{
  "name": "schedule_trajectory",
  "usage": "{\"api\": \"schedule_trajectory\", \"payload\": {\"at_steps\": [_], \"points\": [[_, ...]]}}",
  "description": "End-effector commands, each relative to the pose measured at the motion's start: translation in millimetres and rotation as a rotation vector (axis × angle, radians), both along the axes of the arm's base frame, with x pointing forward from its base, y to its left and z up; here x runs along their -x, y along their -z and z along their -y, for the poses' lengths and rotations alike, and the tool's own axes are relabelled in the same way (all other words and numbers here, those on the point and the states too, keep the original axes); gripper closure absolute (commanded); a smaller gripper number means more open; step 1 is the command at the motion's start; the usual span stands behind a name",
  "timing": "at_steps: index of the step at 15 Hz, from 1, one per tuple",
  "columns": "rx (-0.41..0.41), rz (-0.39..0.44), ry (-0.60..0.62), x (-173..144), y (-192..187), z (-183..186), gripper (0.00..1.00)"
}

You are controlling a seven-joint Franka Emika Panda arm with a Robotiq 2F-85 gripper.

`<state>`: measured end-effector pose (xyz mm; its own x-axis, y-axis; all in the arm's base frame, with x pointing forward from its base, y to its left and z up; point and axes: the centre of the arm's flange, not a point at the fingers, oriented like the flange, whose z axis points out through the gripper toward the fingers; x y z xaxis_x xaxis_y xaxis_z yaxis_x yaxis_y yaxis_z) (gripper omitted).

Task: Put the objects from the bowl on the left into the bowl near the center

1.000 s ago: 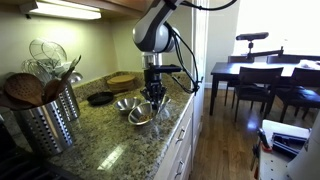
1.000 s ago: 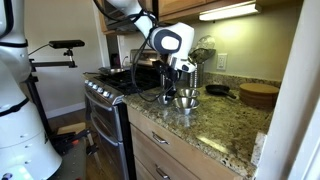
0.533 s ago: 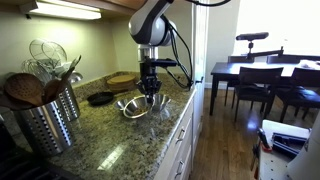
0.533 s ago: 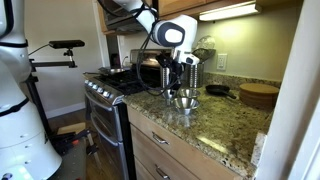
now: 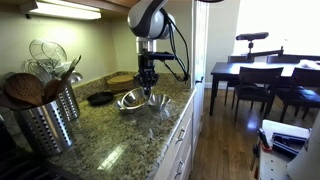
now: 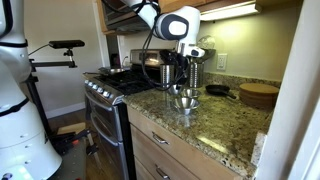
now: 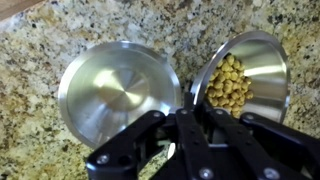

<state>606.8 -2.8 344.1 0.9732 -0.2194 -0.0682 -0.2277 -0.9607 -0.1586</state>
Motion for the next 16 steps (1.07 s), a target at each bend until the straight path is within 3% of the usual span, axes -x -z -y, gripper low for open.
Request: {"api": "schedule_trajectory", "payload": {"at_steps": [1,9,16], "points": [[0.021,0.013,0.001,1,-27,13,0.91],[0.164,0.079,-0.022,-18,-55,35,0.92],[0.271,0.119,-0.067,-31,-68,27,0.91]]}}
